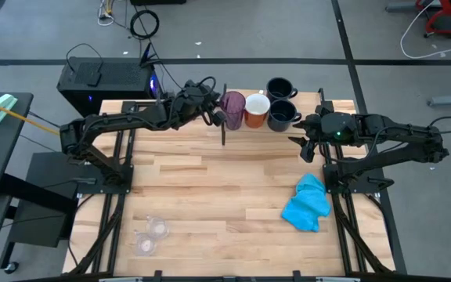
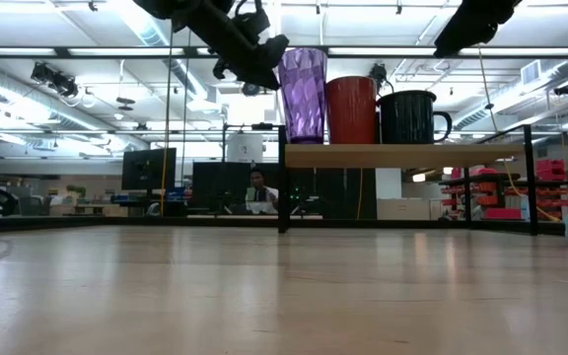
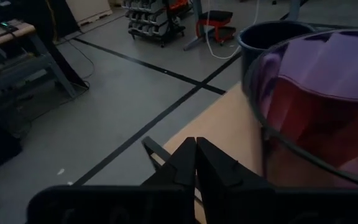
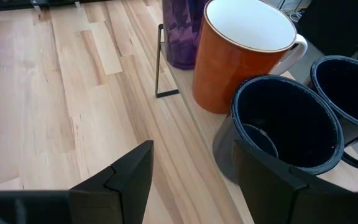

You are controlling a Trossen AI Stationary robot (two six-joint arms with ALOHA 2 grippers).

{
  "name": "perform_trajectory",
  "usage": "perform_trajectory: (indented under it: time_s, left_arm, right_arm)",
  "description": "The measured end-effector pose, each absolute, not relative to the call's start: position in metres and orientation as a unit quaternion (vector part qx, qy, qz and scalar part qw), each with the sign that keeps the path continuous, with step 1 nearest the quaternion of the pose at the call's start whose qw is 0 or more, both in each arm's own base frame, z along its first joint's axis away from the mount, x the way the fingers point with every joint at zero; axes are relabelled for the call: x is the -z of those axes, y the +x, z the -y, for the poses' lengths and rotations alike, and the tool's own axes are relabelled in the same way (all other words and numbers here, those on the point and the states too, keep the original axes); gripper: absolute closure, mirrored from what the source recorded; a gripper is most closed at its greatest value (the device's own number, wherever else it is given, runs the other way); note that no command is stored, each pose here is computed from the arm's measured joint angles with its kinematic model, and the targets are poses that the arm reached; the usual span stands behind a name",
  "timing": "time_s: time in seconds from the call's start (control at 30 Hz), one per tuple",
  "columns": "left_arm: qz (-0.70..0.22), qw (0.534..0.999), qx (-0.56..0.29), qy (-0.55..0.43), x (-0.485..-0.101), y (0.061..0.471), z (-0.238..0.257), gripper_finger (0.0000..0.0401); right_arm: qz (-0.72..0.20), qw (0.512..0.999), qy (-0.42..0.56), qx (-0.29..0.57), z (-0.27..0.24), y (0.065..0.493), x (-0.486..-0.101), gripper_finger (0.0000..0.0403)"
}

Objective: Stack small to large cups/mugs on shelf
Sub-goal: Adjust the mugs on the shelf

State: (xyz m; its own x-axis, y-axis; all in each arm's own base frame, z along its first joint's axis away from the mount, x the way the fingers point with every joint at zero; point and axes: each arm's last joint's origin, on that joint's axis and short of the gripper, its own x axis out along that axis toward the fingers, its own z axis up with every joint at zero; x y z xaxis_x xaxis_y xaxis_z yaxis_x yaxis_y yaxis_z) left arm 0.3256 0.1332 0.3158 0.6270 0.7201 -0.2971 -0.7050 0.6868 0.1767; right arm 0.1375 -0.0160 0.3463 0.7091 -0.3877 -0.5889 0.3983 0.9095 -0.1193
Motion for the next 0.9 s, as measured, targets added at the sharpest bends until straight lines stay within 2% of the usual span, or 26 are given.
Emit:
perform_trajectory:
  time_s: [0.9]
  left_arm:
    - [-0.173,0.877,-0.446,0.037,-0.3172,0.3226,-0.1376,0.0387]
  right_arm:
    - [-0.311,0.927,0.007,0.212,0.016,0.1384,-0.3473,0.0179]
